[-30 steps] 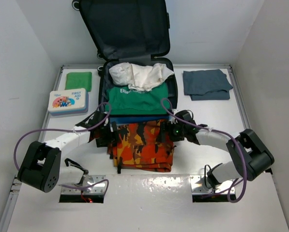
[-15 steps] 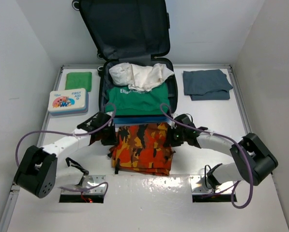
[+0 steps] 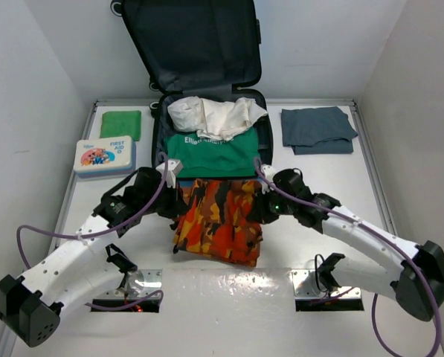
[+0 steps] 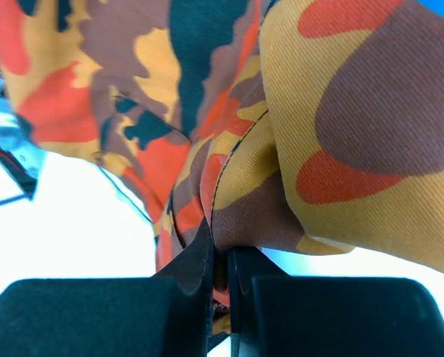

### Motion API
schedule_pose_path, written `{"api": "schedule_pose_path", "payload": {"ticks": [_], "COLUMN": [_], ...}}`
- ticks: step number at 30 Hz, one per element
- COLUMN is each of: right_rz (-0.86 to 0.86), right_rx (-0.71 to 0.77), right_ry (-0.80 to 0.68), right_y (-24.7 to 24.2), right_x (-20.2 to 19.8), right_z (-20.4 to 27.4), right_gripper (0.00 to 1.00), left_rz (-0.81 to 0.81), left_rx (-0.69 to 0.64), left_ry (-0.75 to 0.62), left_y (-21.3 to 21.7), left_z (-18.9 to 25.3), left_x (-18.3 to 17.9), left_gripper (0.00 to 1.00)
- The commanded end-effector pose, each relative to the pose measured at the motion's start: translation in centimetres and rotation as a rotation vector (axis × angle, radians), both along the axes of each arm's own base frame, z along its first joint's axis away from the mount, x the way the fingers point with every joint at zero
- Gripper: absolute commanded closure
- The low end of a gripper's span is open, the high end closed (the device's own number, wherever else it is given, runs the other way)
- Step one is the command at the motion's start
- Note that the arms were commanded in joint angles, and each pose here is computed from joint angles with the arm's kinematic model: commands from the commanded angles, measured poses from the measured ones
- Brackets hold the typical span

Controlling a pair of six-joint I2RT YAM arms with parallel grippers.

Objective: Pack the luggage

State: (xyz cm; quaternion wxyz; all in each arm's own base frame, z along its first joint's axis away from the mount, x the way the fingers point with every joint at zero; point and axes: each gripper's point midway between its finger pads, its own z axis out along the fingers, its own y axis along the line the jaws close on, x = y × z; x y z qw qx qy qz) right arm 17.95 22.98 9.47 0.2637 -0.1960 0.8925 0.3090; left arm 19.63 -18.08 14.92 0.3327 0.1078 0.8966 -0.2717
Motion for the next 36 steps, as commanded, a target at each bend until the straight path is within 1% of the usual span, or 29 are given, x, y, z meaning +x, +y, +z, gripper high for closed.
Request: {"api": "schedule_pose_path", "payload": {"ticks": [1,2,5,9,10,12,13,14,15,17,18,19,20,21,22,23,24,25,26,27,28,29,30,31,32,34,36], "right_rz": [-0.008,-0.013,-0.050,-0.097,-0.091,-0.112,-0.131,-0.132,-0.135,-0.161,-0.171,-0.181,-0.185,-0.198,-0.204,-0.224,-0.229,-0.231,-0.263,-0.278,-0.282,-0.305,-0.312,-0.329,-0.329,-0.340,-0.340], "right_rx": [0.069,0.090,0.105,0.156,0.159,0.173,0.177,0.197,0.204,0.239,0.228,0.230,0.225,0.224,0.223,0.213,0.215,0.198,0.190,0.182,0.175,0.155,0.158,0.131,0.123,0.088,0.065], "right_ry": [-0.151,-0.181,-0.202,-0.301,-0.301,-0.350,-0.367,-0.399,-0.416,-0.472,-0.469,-0.495,-0.507,-0.525,-0.544,-0.521,-0.518,-0.485,-0.471,-0.433,-0.411,-0.372,-0.384,-0.330,-0.311,-0.227,-0.173], "right_y": [0.8,1.0,0.8,0.8,1.0,1.1,0.6,0.8,1.4,0.8,1.0,0.3,0.2,-0.3,-0.4,-1.0,-1.0,-1.0,-2.4,-2.7,-2.7,-3.9,-4.2,-5.0,-5.0,-5.4,-5.3], "right_x": [2.3,2.8,4.2,7.5,8.0,10.4,11.4,12.2,13.9,16.3,18.0,19.2,20.4,21.5,22.9,24.1,25.4,26.5,27.6,28.0,29.7,30.2,30.9,32.3,32.5,33.1,33.1], "right_z": [5.3,6.8,8.2,12.3,12.4,14.5,15.2,16.3,17.5,20.2,20.1,20.7,21.1,21.4,22.1,21.1,21.4,19.9,19.5,18.7,17.7,16.6,17.1,14.4,13.9,10.6,8.1], "right_gripper": [1.00,1.00,1.00,1.00,1.00,1.00,1.00,1.00,1.00,1.00,1.00,1.00,1.00,1.00,1.00,1.00,1.00,1.00,1.00,1.00,1.00,1.00,1.00,1.00,1.00,1.00,1.00], "left_rz": [-0.041,-0.040,-0.010,0.024,0.049,0.083,0.096,0.105,0.113,0.147,0.147,0.152,0.155,0.153,0.164,0.195,0.191,0.200,0.218,0.190,0.188,0.188,0.188,0.196,0.188,0.189,0.220], "left_rx": [-0.065,-0.077,-0.080,-0.096,-0.092,-0.089,-0.098,-0.087,-0.081,-0.072,-0.071,-0.083,-0.085,-0.065,-0.080,-0.107,-0.112,-0.130,-0.166,-0.193,-0.209,-0.219,-0.213,-0.217,-0.206,-0.191,-0.162], "left_ry": [-0.236,-0.256,-0.316,-0.394,-0.454,-0.515,-0.578,-0.590,-0.606,-0.632,-0.626,-0.664,-0.667,-0.631,-0.618,-0.609,-0.554,-0.532,-0.510,-0.488,-0.475,-0.437,-0.421,-0.396,-0.359,-0.325,-0.273], "left_y": [-1.3,-1.4,-1.2,-0.9,-0.6,-0.1,0.1,0.1,0.1,0.4,0.3,0.5,0.5,0.2,0.1,0.5,0.1,0.1,0.2,-0.7,-0.8,-1.3,-1.4,-1.6,-2.0,-2.2,-1.1], "left_z": [6.8,7.6,9.6,12.1,13.8,15.5,17.7,18.1,18.7,20.1,20.2,21.6,21.8,20.5,20.5,21.0,19.2,18.8,18.6,18.2,17.8,16.3,15.6,14.9,13.3,11.7,9.3], "left_x": [2.0,2.2,3.1,4.1,4.9,6.1,6.9,7.8,8.4,10.5,11.1,12.0,12.7,14.1,14.9,16.0,17.3,18.0,18.8,19.0,19.4,20.1,20.4,20.7,21.2,21.8,22.9], "left_gripper": [1.00,1.00,1.00,1.00,1.00,1.00,1.00,1.00,1.00,1.00,1.00,1.00,1.00,1.00,1.00,1.00,1.00,1.00,1.00,1.00,1.00,1.00,1.00,1.00,1.00,1.00,1.00]}}
